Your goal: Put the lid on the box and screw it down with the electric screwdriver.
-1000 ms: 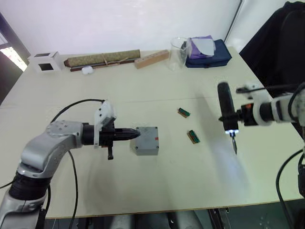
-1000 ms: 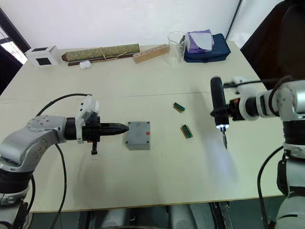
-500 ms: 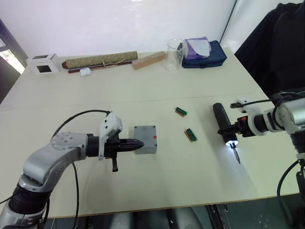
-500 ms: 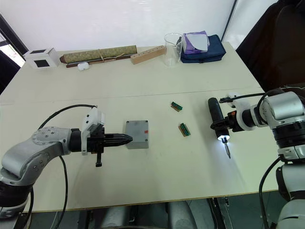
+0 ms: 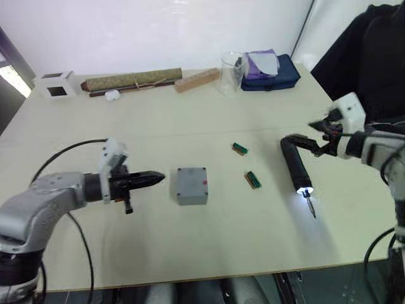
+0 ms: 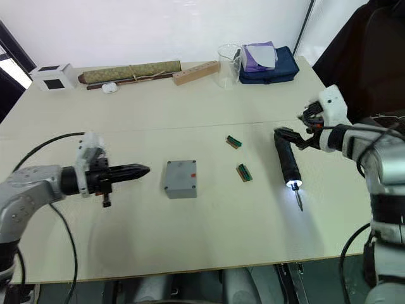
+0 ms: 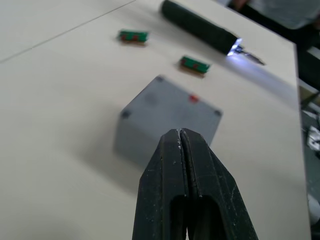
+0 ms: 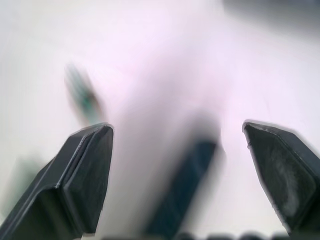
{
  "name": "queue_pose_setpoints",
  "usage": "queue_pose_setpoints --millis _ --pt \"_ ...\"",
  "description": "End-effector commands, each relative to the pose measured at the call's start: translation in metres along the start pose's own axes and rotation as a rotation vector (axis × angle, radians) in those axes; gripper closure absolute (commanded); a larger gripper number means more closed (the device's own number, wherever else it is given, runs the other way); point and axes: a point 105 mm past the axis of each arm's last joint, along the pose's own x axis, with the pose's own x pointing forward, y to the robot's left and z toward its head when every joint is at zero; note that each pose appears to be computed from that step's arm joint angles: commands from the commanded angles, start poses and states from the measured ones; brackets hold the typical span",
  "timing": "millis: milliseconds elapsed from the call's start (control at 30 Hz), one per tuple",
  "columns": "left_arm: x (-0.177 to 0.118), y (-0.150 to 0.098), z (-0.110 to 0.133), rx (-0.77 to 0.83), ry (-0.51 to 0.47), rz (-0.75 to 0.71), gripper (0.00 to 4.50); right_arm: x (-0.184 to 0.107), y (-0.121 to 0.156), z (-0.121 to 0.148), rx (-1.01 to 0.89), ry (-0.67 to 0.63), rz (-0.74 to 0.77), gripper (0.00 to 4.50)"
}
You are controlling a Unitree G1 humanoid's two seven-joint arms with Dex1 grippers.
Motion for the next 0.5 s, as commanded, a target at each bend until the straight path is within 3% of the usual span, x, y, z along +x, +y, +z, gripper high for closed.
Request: queue_pose_setpoints --millis 33,100,267,500 --pt "-0.012 -0.012 -0.01 -0.041 0.031 -0.011 4.5 -0.014 0.05 -0.004 0.022 -0.049 0.16 0.03" --pt "-0.017 -0.019 -0.028 -0.069 0.089 -0.014 4.5 -0.02 0.081 -0.023 0.066 0.002 0.26 0.03" --pt "-0.022 -0.038 -0.058 -0.121 0.18 -0.049 4.5 -0.032 0.116 -0.066 0.082 0.135 0.339 0.03" --pt "-0.022 -0.057 -0.067 -0.179 0.16 -0.081 4.5 -0.042 0.134 -0.085 0.165 0.211 0.415 0.03"
